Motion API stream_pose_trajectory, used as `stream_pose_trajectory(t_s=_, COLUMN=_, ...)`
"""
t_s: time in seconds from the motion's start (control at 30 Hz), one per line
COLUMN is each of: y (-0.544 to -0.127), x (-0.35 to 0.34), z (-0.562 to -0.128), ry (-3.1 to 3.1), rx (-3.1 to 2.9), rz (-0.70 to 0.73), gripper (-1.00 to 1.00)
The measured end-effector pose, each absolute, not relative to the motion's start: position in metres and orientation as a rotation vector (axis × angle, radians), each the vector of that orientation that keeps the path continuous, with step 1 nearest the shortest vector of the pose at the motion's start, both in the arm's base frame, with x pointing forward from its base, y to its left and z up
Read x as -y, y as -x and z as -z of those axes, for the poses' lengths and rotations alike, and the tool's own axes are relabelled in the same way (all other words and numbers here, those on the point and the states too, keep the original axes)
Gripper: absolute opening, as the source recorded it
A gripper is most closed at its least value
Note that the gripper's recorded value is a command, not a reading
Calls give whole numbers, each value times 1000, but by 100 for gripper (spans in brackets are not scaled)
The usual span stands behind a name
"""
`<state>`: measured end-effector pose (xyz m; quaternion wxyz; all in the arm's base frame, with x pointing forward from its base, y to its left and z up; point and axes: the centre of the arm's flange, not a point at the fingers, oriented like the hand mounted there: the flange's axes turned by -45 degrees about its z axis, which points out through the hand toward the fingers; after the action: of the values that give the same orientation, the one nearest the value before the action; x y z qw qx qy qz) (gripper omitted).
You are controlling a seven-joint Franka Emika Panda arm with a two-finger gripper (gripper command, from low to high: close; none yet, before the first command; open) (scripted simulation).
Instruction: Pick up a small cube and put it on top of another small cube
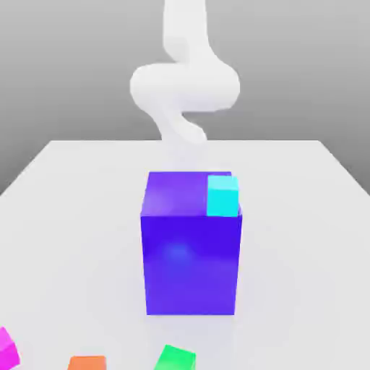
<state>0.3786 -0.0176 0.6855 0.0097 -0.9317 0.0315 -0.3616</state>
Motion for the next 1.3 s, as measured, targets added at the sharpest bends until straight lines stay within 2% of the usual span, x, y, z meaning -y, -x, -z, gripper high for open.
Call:
stream_pose_trajectory(t_s=0.27, y=-464, x=85, z=-585, ry=2953, rx=-370, rz=836, gripper=0)
stream_pose_trajectory(t_s=0.53, y=-512, x=160, z=-463, ry=2962, rx=-656, rz=555, gripper=0)
stream_pose_trajectory(t_s=0.8, y=-516, x=238, z=-328, ry=2939, rx=-954, rz=275, gripper=0)
stream_pose_trajectory(t_s=1.03, y=-485, x=295, z=-206, ry=2899, rx=-1197, rz=32, gripper=0)
stream_pose_trajectory(t_s=1.17, y=-480, x=302, z=-143, ry=2893, rx=-1225, rz=2, gripper=0)
stream_pose_trajectory(t_s=1.2, y=-479, x=302, z=-133, ry=2893, rx=-1226, rz=1, gripper=-100)
stream_pose_trajectory(t_s=1.3, y=-479, x=302, z=-133, ry=2893, rx=-1226, rz=1, gripper=-100)
